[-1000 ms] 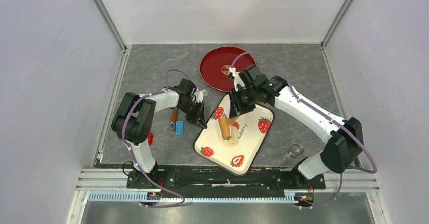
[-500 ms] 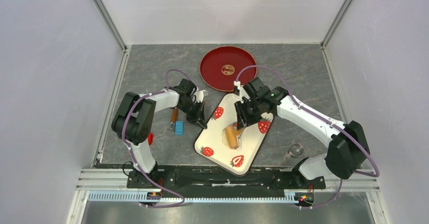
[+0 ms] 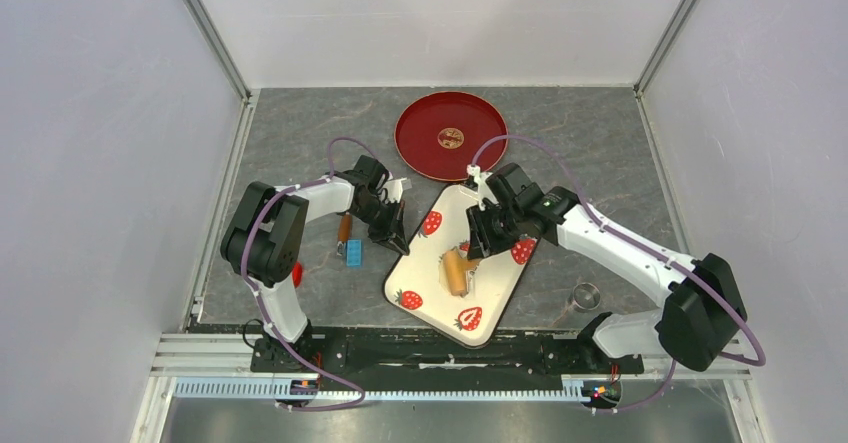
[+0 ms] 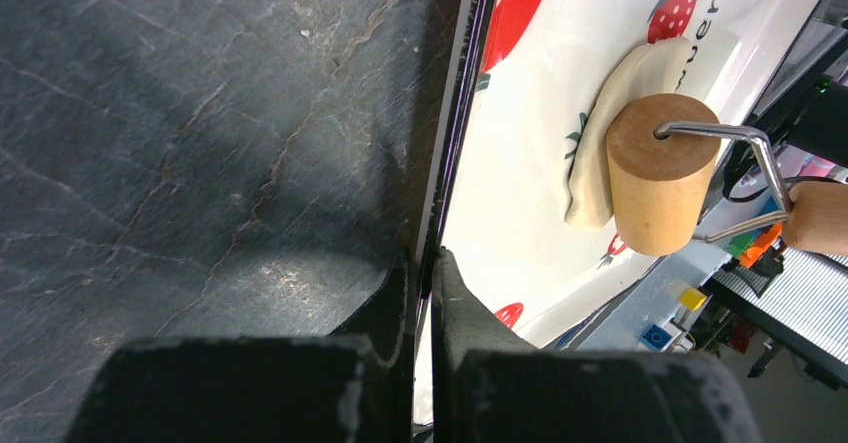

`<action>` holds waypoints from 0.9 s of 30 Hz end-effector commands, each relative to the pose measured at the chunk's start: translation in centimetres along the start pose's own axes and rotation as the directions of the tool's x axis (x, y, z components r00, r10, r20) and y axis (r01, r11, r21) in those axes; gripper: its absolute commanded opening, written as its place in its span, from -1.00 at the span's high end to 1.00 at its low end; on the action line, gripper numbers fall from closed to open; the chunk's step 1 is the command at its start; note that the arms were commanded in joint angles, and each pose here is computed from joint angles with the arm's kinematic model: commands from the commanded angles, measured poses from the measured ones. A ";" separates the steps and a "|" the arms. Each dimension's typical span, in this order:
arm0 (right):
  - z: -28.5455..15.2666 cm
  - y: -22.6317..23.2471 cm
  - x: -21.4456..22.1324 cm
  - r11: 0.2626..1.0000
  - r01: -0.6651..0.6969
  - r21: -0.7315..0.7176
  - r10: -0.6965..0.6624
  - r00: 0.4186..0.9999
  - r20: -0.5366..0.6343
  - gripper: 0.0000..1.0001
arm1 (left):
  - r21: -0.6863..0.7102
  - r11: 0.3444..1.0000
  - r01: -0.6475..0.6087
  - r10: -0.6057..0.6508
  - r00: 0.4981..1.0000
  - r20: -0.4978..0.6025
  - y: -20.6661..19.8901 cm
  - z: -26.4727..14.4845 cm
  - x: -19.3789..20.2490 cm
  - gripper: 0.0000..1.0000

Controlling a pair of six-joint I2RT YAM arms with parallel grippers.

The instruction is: Roll out the dumpling wrappers from the dough

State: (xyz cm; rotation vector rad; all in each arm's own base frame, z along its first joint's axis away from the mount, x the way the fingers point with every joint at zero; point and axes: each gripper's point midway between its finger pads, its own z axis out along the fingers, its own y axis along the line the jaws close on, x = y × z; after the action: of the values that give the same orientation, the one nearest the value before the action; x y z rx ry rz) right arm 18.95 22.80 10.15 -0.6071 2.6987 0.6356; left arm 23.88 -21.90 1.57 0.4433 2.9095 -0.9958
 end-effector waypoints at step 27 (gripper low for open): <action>-2.6 7.0 -7.6 0.974 0.177 -0.141 -0.168 0.983 0.070 1.00 | -0.185 0.982 -0.022 0.005 0.996 -0.088 4.2 0.8 2.2 0.96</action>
State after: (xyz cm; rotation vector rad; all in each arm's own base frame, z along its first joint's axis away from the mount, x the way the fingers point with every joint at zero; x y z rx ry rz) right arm 19.80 28.29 12.43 -0.8121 2.6522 0.7535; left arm 23.90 -21.86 1.57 0.4473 2.9153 -0.9788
